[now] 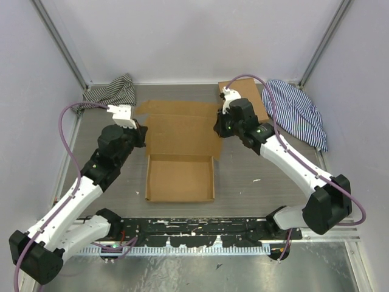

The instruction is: Fold the paper box

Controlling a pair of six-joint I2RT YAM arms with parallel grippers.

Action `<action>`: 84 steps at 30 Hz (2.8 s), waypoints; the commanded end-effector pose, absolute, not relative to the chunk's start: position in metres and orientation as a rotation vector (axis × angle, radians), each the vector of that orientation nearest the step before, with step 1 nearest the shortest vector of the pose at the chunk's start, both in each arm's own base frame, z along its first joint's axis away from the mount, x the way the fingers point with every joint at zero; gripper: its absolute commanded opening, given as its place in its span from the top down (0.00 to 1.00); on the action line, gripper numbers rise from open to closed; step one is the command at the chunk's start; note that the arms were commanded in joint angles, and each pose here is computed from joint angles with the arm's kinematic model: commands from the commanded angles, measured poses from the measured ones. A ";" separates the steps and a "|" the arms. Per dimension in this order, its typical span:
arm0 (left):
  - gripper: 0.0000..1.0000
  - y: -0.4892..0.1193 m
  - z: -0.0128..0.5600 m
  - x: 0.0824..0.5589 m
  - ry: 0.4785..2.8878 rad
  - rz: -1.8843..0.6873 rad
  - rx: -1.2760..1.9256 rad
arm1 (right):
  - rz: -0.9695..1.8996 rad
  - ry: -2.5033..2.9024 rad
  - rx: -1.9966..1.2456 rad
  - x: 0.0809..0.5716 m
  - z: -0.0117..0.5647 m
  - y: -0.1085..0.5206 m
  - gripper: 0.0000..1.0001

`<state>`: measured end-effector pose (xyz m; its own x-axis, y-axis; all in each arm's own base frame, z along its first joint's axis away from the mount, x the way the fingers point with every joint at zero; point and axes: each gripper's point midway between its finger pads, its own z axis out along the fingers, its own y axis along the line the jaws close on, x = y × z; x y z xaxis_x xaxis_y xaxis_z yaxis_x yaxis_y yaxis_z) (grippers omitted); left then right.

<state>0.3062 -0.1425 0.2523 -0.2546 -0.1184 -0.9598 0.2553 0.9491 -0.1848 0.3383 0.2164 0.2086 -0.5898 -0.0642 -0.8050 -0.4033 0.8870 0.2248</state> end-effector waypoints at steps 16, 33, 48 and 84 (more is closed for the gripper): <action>0.99 -0.140 0.266 0.334 1.759 -0.333 -0.074 | 0.303 1.695 -0.028 0.364 0.263 0.229 0.99; 0.99 -0.123 0.213 0.288 1.860 -0.378 -0.154 | 0.321 1.838 0.095 0.328 0.217 0.246 0.99; 0.99 -0.124 0.183 0.263 1.944 -0.442 -0.190 | 0.271 1.961 0.177 0.313 0.199 0.264 0.99; 0.78 -0.114 0.202 0.158 2.183 -0.667 -0.227 | 0.600 2.155 -0.375 0.143 0.233 0.273 0.41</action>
